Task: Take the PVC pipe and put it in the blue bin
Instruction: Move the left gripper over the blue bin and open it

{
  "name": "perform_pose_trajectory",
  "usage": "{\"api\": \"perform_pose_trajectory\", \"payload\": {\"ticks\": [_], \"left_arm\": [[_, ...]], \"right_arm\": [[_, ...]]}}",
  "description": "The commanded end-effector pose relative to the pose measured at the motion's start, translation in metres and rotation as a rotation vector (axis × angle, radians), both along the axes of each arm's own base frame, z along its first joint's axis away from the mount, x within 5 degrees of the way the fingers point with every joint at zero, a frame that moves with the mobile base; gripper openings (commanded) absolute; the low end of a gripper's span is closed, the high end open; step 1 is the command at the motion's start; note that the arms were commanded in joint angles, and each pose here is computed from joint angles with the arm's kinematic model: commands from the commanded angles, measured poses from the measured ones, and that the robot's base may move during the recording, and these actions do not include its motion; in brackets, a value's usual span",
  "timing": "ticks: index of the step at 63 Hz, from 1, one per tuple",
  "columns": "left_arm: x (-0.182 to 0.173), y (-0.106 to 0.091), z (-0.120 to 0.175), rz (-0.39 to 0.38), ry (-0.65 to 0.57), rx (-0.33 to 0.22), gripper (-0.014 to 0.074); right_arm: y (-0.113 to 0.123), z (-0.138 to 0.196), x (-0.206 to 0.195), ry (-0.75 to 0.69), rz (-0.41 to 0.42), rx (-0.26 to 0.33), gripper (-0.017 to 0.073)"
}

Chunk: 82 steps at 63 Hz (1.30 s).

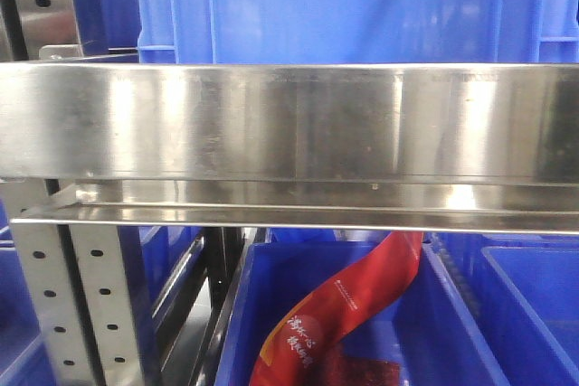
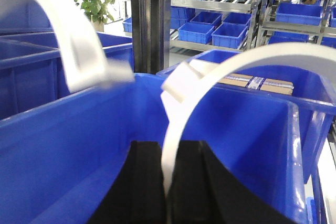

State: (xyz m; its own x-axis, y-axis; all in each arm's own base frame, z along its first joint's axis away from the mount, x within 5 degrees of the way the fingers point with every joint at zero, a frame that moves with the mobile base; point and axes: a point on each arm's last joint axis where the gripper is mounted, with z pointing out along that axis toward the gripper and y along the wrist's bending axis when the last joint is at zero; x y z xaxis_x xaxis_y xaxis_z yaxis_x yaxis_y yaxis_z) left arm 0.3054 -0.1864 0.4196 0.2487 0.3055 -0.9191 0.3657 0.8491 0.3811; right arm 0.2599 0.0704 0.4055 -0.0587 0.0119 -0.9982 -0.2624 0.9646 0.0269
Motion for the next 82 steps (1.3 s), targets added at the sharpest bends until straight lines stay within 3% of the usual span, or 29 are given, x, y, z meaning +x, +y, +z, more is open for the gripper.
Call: {"api": "perform_pose_trajectory", "payload": {"ticks": [1,8,19,30,55,62,67,72,75,82], "left_arm": [[0.005,-0.003,-0.003,0.001,-0.001,0.015,-0.0090],[0.011,-0.006,-0.011,0.002,0.017,0.025,-0.0013],[0.016,-0.009,-0.015,0.009,0.020,0.028,0.0106],[0.020,-0.011,-0.014,0.019,0.008,0.021,0.0144],[0.019,-0.010,-0.009,0.018,-0.004,0.013,0.0139],[0.014,-0.008,-0.003,0.016,-0.016,0.002,0.0136],[0.009,-0.004,0.004,0.018,-0.021,-0.028,0.0088],[0.002,0.000,0.012,0.006,-0.002,-0.071,-0.0039],[-0.003,0.001,0.016,-0.018,0.011,-0.072,-0.0113],[-0.015,0.002,0.025,-0.058,0.016,-0.070,-0.0111]], "right_arm": [[0.000,0.005,0.002,-0.046,-0.010,0.004,-0.0169],[0.001,0.003,0.004,-0.035,-0.009,0.001,-0.0129],[0.001,0.001,0.006,-0.030,-0.010,0.000,0.0021],[0.001,0.002,0.006,-0.041,-0.013,0.003,0.0092],[0.001,0.003,0.005,-0.045,-0.013,0.004,0.0087],[-0.001,0.008,-0.002,-0.047,-0.006,0.005,0.0031],[-0.003,0.014,-0.010,-0.067,-0.005,0.010,-0.0066],[-0.005,0.021,-0.018,-0.090,-0.004,0.017,-0.0170],[-0.006,0.025,-0.023,-0.102,-0.002,0.018,-0.0168],[-0.008,0.030,-0.033,-0.108,0.007,0.007,-0.0168]]}}
